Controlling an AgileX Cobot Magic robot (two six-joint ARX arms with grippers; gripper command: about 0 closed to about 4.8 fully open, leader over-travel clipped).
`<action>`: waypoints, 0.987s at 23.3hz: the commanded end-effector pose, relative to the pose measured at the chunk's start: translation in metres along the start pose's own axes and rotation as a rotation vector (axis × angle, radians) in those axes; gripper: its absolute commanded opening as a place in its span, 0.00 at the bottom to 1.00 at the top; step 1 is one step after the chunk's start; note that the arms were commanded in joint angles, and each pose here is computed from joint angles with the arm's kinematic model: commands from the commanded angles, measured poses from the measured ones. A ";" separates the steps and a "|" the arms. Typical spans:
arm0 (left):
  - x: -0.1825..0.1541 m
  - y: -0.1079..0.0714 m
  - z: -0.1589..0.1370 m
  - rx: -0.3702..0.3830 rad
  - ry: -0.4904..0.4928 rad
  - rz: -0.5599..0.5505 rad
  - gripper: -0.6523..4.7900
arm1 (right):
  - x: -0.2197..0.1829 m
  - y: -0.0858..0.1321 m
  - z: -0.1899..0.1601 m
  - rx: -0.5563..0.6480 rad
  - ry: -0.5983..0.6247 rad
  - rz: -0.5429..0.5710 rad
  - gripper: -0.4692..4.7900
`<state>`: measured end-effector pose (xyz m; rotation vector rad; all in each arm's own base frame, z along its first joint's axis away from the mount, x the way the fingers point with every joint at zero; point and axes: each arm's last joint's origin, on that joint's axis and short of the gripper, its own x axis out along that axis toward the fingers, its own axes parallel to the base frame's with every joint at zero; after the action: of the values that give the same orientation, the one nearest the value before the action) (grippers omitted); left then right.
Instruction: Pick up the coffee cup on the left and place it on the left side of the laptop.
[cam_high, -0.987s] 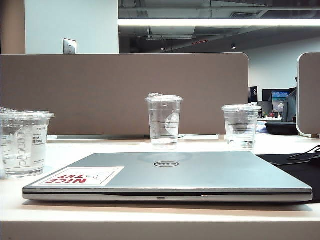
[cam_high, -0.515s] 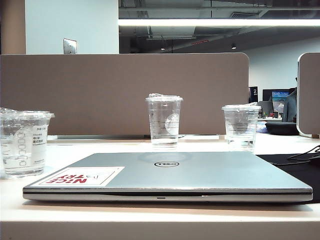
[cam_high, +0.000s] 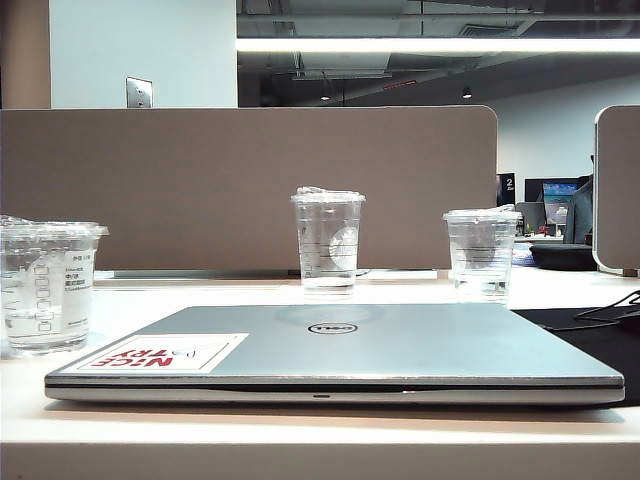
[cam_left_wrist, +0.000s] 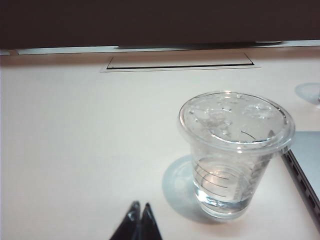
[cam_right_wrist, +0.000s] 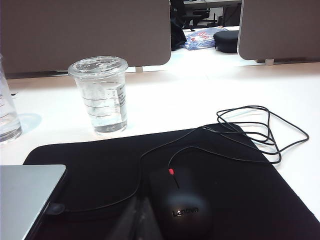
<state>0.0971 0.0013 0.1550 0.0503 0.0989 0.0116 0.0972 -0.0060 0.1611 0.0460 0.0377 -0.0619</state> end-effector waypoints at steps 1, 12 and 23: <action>0.000 0.000 0.003 -0.010 -0.024 0.001 0.11 | 0.000 0.000 0.000 0.000 -0.015 0.000 0.08; 0.000 0.001 0.006 -0.022 -0.060 0.004 0.11 | 0.000 0.000 0.000 0.000 -0.015 0.001 0.08; -0.001 0.001 0.011 -0.021 -0.102 0.006 0.11 | 0.000 0.000 0.000 -0.001 -0.015 0.004 0.08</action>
<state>0.0975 0.0014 0.1634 0.0318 0.0119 0.0147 0.0972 -0.0056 0.1611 0.0459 0.0378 -0.0573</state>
